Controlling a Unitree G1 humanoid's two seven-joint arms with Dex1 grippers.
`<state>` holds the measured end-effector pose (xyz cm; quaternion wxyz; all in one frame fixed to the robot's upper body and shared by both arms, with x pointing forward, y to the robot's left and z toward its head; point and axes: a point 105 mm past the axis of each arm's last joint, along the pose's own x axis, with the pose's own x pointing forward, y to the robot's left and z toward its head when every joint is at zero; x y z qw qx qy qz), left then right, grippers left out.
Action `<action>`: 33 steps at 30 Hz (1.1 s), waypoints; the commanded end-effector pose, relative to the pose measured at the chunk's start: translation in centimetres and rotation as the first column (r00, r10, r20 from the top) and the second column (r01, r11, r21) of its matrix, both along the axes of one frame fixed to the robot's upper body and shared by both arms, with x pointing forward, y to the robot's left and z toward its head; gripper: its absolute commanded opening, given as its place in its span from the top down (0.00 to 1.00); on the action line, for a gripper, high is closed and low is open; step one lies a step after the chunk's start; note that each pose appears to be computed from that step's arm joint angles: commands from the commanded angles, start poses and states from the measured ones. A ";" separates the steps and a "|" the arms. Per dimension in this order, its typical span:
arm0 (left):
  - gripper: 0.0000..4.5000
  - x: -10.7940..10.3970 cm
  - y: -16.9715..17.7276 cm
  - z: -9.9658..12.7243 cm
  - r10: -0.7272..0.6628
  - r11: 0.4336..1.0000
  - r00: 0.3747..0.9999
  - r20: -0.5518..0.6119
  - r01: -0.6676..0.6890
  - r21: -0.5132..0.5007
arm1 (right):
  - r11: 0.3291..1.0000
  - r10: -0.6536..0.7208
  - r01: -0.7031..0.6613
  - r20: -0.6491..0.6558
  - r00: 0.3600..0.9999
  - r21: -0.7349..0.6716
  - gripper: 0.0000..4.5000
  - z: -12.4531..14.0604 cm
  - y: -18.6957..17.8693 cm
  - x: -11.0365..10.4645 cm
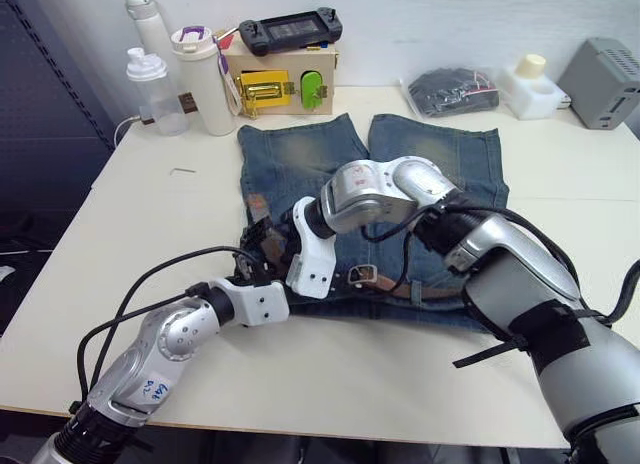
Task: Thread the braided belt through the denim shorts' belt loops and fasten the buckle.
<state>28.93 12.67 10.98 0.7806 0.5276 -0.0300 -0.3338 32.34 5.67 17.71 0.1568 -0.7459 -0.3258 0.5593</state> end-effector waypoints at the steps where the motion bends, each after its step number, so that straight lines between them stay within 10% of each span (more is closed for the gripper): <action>1: 0.95 -0.8 0.9 -3.8 0.054 0.998 0.989 -0.138 -0.048 0.044 | 0.981 -0.102 0.101 -0.001 0.995 -0.166 0.00 -2.8 -2.3 1.3; 17: 0.95 -0.3 1.3 -3.6 0.076 0.997 0.986 -0.146 -0.074 0.024 | 0.820 -0.557 0.526 -0.099 0.825 -0.227 0.00 -1.1 -12.0 2.4; 33: 0.95 0.3 1.2 -3.4 0.079 0.997 0.987 -0.139 -0.078 0.018 | 0.706 -0.685 0.707 -0.288 0.669 -0.036 0.00 0.0 -12.5 1.4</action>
